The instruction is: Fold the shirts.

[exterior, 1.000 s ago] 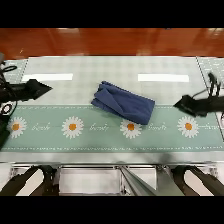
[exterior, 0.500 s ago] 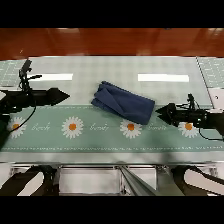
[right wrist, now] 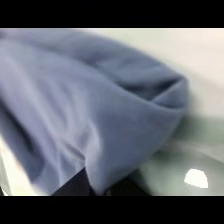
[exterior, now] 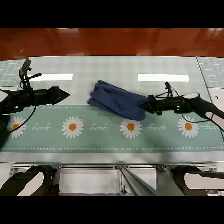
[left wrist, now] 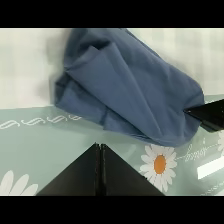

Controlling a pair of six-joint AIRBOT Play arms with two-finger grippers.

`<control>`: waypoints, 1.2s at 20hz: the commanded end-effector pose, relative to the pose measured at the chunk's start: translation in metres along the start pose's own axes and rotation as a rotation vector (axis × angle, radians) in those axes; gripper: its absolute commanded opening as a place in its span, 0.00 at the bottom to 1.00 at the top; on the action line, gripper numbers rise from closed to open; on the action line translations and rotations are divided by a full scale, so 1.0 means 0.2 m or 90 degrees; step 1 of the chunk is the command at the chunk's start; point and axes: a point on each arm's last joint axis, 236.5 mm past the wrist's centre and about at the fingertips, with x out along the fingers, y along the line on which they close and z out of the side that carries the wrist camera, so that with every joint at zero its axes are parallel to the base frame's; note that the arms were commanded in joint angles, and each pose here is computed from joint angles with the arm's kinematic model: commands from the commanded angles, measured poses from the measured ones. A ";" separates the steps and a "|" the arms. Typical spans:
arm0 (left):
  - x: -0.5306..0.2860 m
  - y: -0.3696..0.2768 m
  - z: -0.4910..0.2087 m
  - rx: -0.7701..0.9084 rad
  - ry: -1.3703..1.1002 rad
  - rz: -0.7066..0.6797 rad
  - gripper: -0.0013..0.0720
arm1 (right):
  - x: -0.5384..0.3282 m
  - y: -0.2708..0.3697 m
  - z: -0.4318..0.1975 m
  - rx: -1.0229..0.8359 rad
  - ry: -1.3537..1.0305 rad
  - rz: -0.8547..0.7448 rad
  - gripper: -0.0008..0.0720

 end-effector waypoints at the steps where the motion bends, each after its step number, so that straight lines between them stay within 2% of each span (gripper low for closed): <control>1: 0.00 0.00 0.00 -0.001 -0.003 0.001 0.04 | 0.02 0.32 0.06 -0.124 0.026 0.005 0.05; 3: 0.00 0.00 0.00 0.000 -0.003 0.001 0.04 | -0.04 0.52 0.11 -0.223 0.032 -0.038 0.05; 6: 0.00 0.00 0.00 -0.001 -0.003 0.001 0.04 | -0.24 0.82 0.29 -0.353 -0.037 -0.141 0.05; 11: 0.00 0.00 0.00 0.000 -0.002 0.001 0.04 | -0.79 1.06 0.51 -0.391 -0.155 -0.220 0.05; 16: 0.00 -0.01 -0.02 -0.001 0.008 -0.003 0.04 | -1.30 0.95 0.63 -0.320 -0.229 -0.261 0.05; 20: 0.00 -0.01 -0.02 0.000 0.009 -0.003 0.04 | -1.72 0.70 0.69 -0.205 -0.309 -0.280 0.05; 24: 0.00 -0.01 -0.02 -0.001 0.009 -0.003 0.04 | -2.12 0.45 0.67 -0.063 -0.385 -0.242 0.05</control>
